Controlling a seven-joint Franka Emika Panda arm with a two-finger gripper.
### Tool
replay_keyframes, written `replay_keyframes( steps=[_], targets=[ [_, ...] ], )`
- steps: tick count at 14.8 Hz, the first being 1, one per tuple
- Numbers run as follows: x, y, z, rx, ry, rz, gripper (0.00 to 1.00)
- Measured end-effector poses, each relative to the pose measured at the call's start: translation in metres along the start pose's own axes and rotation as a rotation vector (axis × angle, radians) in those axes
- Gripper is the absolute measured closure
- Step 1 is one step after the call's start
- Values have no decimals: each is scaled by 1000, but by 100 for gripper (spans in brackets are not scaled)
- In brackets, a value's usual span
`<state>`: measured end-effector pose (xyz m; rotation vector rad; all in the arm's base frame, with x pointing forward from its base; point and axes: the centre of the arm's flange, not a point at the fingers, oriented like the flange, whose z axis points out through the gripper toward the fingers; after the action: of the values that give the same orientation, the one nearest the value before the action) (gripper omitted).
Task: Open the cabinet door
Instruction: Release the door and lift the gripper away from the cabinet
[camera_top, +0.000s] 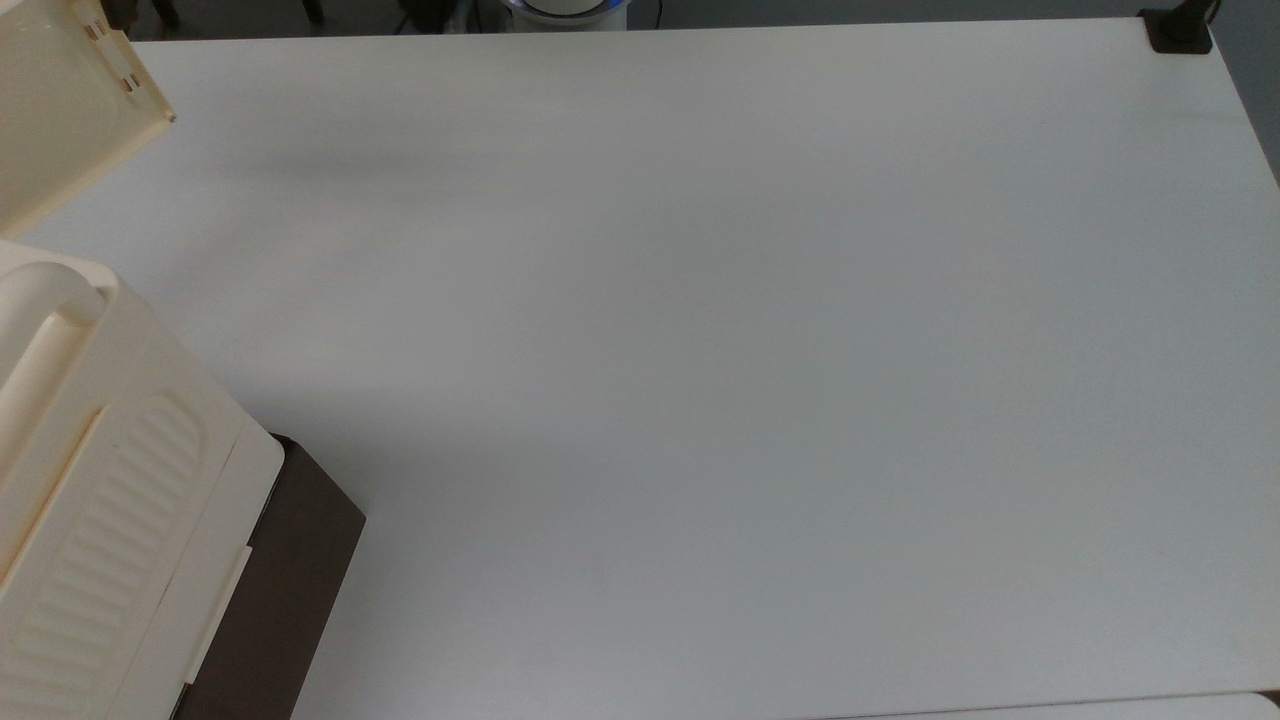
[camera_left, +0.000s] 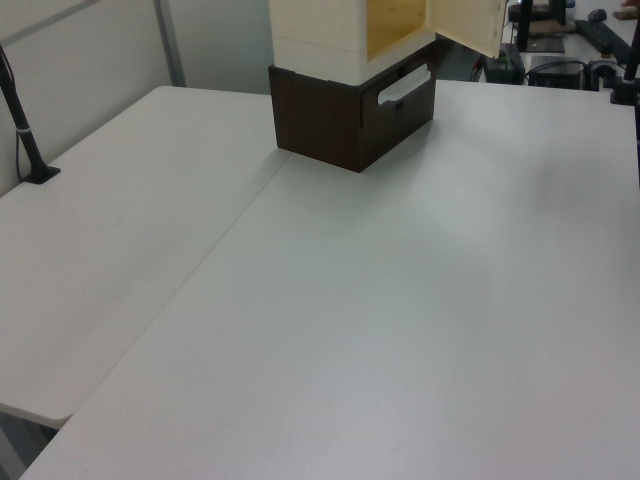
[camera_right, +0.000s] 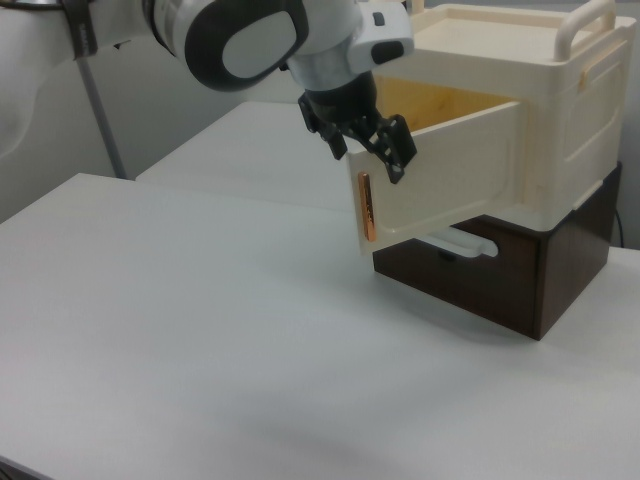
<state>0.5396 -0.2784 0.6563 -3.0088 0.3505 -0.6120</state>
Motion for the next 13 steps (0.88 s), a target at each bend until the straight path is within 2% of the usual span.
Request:
replay_keyframes(
  steps=[7,10,13],
  targets=[
    [-9,38,-8,-37,1,-24,0],
    [-13,50,-12,-73,-9,-76,0],
    [-18,61,-16,-81,-15,-104,0]
  ],
)
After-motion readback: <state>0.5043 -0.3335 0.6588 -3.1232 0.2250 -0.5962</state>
